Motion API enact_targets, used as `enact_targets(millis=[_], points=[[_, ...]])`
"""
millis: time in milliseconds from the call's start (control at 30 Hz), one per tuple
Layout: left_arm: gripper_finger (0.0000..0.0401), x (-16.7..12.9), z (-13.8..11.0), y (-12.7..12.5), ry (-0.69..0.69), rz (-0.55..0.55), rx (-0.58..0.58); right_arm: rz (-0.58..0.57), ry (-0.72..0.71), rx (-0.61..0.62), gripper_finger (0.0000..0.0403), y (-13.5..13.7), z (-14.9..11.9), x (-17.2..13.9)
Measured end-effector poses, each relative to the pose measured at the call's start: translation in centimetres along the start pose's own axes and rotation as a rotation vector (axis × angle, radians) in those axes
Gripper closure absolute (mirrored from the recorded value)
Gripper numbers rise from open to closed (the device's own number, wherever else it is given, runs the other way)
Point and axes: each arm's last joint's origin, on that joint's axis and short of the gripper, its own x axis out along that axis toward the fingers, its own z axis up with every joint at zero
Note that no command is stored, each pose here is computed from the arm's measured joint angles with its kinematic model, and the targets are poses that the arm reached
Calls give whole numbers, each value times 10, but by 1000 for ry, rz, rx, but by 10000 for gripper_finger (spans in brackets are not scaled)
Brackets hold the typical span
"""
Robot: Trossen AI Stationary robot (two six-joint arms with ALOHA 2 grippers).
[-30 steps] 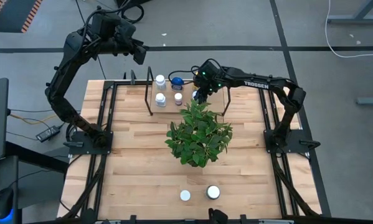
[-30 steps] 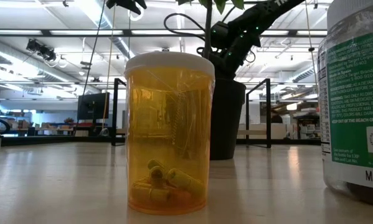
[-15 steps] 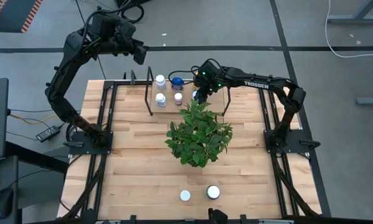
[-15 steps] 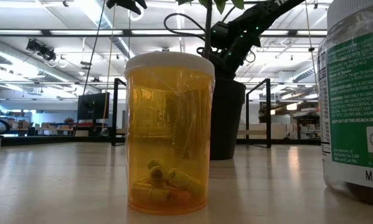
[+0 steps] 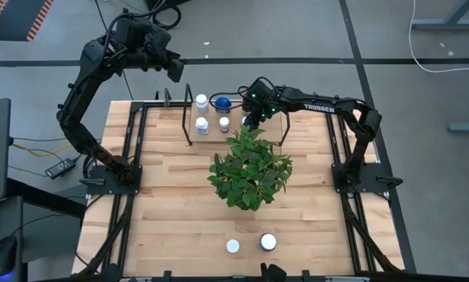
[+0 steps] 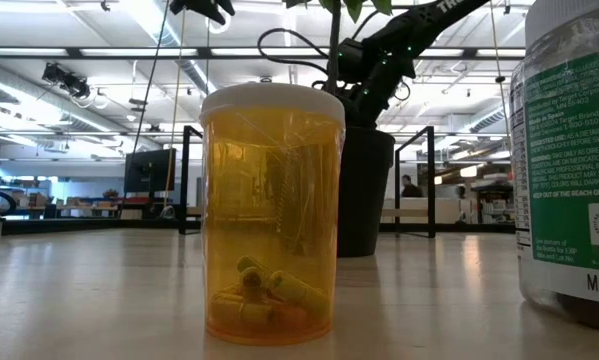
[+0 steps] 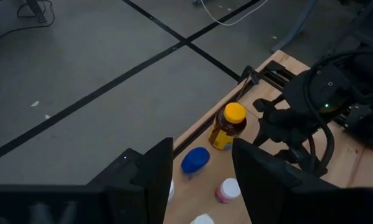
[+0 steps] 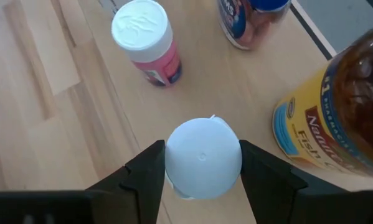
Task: Pick and place medicine bottles onto shelf by color
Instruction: Put the white blue pill bottle on the shelf, then put the green pill bottle on the shelf
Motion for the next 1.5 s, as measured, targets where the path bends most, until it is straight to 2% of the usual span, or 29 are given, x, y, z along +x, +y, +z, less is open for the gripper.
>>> enact_targets(millis=[400, 733, 967, 1300, 1500], points=[[229, 0, -1, 0, 8, 0, 0, 0, 1, 58, 158, 0, 0, 0], [229, 0, -2, 0, 15, 1, 0, -2, 44, 68, 148, 3, -1, -20], [229, -10, -5, -3, 23, -14, -2, 2, -10, 98, 148, 8, 0, -57], [229, -21, -7, -10, 5, -42, -51, -20, -160, 157, 148, 18, -7, -133], [229, -22, -12, -23, 53, -83, -83, 27, -190, 147, 148, 39, -20, -165]])
